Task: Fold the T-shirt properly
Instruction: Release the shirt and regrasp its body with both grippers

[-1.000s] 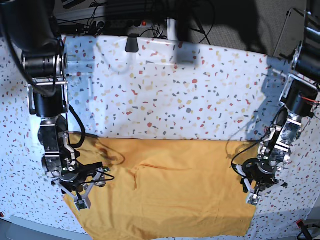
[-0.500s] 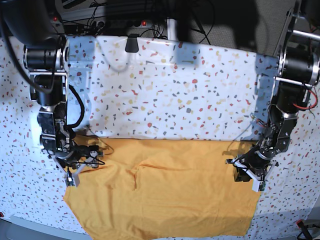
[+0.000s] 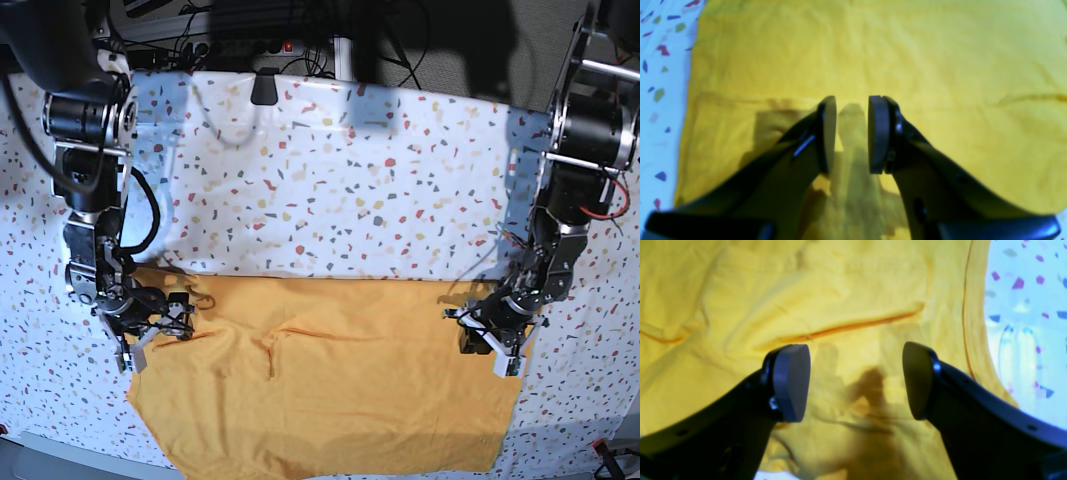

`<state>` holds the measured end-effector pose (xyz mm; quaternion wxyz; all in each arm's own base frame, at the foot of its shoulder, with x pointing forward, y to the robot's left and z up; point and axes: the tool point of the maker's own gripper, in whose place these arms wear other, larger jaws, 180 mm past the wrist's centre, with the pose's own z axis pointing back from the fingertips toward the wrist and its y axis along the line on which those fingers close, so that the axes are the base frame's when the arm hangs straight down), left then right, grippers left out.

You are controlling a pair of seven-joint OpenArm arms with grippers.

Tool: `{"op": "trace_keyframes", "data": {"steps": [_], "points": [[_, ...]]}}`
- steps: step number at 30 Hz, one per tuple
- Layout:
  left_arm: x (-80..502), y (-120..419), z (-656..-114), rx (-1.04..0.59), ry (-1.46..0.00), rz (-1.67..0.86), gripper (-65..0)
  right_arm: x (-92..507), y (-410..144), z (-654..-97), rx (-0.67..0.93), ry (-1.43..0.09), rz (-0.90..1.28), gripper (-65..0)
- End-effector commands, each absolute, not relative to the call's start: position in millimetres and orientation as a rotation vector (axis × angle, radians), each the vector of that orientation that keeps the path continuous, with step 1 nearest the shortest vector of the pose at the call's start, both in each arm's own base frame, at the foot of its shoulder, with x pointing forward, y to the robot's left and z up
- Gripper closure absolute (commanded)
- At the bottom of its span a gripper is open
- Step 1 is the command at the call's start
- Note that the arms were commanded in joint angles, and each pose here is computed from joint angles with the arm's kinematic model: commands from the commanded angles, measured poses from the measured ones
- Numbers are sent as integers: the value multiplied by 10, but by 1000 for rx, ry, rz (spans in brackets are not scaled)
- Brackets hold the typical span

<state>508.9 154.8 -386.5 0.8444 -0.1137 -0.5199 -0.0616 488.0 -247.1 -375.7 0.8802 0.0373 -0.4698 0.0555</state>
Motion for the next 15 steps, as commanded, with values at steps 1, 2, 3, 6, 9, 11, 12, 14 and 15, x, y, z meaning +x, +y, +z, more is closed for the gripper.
{"op": "trace_keyframes", "data": {"steps": [1, 2, 3, 6, 9, 11, 12, 14, 15], "points": [[5231, 1567, -3635, -245, -1164, -123, -161, 5031, -2490, -3499, 79, -1047, 127, -426], [5206, 1564, -3671, -246, -1157, -122, -161, 5018, -2477, -3526, 82, -1037, 128, -426], [5168, 1559, -3724, -247, -1147, -121, -161, 4990, -2474, -3569, 82, -1022, 128, -426], [5045, 1569, -3887, -246, -1118, -116, -161, 4914, -2458, -3682, 85, -994, 127, -426], [4915, 1582, -4049, -240, -1085, -121, -161, 4798, -2445, -3837, 89, -956, 126, -426], [4859, 1582, -4119, -224, -1068, -149, -161, 4712, -2451, -3942, 89, -930, 125, -426], [4833, 1581, -4155, -214, -1057, -167, -161, 4670, -2456, -3991, 88, -915, 125, -426], [4804, 1578, -4198, -205, -1036, -186, -161, 4602, -2468, -4065, 88, -886, 122, -426], [4791, 1581, -4220, -203, -1022, -186, -161, 4576, -2473, -4089, 91, -875, 118, -426]]}}
